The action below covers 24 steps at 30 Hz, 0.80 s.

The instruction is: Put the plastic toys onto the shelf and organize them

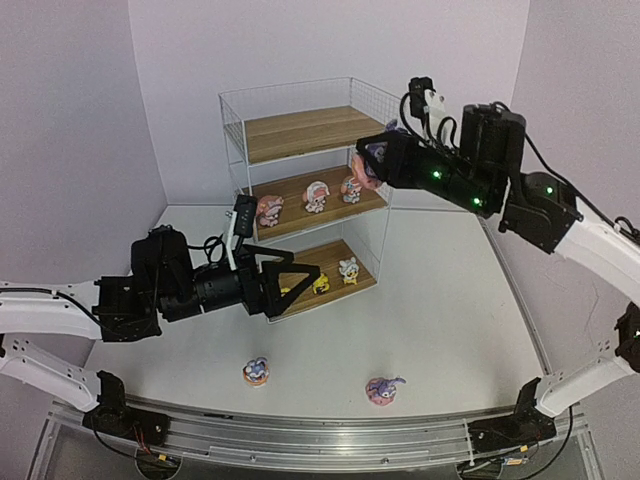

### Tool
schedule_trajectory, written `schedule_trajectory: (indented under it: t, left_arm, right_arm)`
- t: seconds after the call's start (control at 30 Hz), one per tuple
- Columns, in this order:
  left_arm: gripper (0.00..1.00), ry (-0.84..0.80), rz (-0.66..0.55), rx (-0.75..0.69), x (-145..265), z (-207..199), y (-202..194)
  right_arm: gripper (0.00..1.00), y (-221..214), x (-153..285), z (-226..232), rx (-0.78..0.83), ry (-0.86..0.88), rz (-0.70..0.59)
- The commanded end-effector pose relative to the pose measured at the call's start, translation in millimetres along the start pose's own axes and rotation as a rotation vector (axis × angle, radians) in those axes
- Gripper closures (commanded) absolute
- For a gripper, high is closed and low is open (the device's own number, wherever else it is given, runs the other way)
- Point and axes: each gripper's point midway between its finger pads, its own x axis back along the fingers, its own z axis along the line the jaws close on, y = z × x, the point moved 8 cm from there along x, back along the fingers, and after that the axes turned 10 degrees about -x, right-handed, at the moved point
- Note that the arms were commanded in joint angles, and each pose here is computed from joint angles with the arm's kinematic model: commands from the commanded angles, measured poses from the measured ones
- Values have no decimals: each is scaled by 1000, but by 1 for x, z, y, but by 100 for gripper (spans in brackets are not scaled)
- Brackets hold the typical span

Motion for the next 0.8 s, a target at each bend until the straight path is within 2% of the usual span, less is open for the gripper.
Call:
schedule_trajectory:
  t: [0.0, 0.2, 0.4, 0.57, 0.77]
  left_arm:
    - [0, 315, 118, 14, 28, 31, -15]
    - [0, 464, 184, 27, 45, 45, -25]
    - [0, 438, 164, 20, 48, 43, -25]
    - [0, 420, 170, 12, 46, 43, -29]
    - [0, 407, 172, 10, 41, 43, -32]
  right_arm:
    - [100, 20, -26, -4, 201, -233, 5]
    - [100, 43, -56, 2, 312, -301, -18]
    - [100, 60, -77, -1, 389, -254, -18]
    - [100, 70, -83, -13, 376, -140, 27]
    - [100, 79, -93, -27, 371, -97, 60]
